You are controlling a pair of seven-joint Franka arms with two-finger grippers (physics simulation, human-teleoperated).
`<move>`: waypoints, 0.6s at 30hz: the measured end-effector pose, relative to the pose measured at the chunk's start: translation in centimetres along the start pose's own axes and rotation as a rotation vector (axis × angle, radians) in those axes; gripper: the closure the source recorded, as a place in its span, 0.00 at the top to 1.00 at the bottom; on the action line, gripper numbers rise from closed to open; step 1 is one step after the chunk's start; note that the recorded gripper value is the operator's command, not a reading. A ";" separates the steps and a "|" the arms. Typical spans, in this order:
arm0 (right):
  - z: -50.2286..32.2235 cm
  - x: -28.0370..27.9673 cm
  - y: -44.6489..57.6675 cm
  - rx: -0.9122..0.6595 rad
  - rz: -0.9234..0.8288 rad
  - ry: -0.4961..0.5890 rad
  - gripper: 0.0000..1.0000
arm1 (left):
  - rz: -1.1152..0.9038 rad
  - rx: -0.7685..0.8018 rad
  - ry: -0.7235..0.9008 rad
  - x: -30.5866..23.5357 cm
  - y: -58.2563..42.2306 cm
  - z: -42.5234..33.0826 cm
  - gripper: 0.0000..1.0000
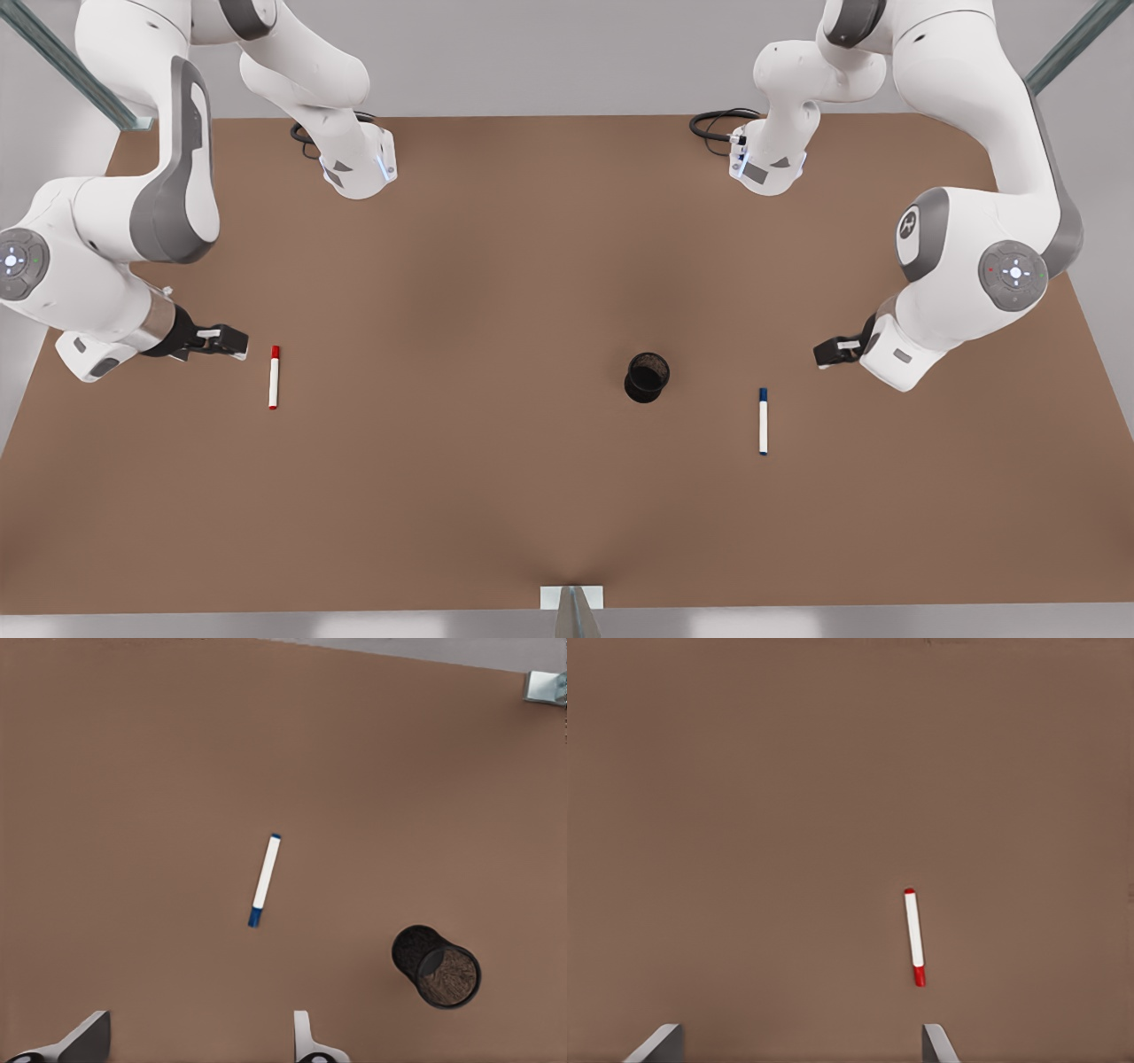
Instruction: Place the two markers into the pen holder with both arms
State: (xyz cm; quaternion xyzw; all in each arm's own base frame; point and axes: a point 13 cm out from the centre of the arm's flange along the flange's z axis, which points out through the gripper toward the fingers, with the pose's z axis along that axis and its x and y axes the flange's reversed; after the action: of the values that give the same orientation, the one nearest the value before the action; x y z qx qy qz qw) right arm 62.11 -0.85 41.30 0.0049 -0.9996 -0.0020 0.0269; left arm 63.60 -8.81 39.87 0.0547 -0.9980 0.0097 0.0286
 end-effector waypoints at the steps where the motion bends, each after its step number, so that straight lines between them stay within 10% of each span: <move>1: 0.0 0.0 0.0 0.001 -0.001 0.000 1.00 | 0.008 0.000 -0.004 -0.1 0.0 0.0 1.00; 18: 0.1 0.2 0.8 0.000 -0.013 0.005 1.00 | 0.083 0.013 -0.051 -5.1 -2.0 26.5 1.00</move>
State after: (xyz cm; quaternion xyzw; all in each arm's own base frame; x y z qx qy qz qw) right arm 61.95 -0.03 41.21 0.0113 -0.9995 -0.0021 0.0293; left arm 67.41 -10.84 13.13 0.0136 -0.9998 0.0161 0.0025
